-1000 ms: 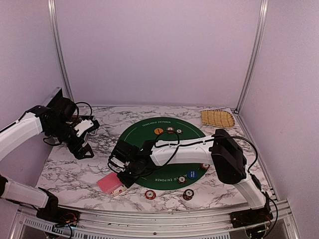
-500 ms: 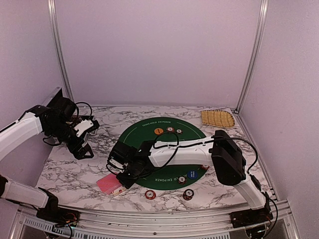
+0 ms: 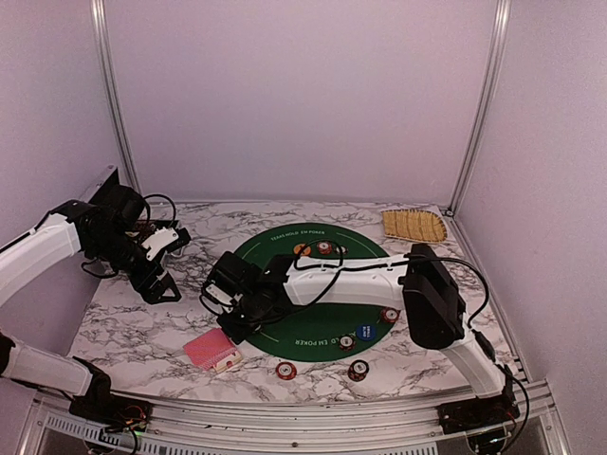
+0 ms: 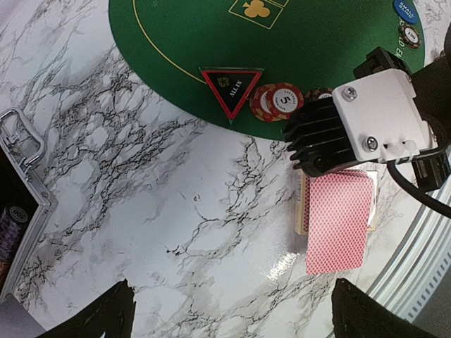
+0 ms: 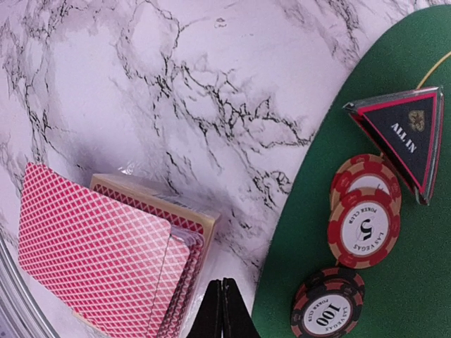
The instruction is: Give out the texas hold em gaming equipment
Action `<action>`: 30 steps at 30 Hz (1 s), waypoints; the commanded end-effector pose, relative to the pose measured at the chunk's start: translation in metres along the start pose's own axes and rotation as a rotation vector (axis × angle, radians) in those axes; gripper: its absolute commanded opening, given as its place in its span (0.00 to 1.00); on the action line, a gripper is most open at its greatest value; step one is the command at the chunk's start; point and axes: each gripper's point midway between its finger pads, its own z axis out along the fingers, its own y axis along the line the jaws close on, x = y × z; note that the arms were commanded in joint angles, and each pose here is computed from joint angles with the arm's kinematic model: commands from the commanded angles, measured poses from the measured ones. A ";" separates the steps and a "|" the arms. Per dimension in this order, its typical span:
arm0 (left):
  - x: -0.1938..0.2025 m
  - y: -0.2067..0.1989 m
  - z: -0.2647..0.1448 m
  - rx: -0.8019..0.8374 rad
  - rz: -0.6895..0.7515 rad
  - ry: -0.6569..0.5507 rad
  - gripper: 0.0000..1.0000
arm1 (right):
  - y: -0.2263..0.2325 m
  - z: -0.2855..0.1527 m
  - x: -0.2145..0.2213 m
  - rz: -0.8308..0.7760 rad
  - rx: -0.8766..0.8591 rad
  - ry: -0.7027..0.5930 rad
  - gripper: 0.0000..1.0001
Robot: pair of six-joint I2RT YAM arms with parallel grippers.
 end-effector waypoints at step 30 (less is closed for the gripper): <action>0.002 -0.015 -0.003 0.061 0.005 -0.008 0.99 | -0.020 -0.023 -0.004 0.017 0.051 -0.009 0.09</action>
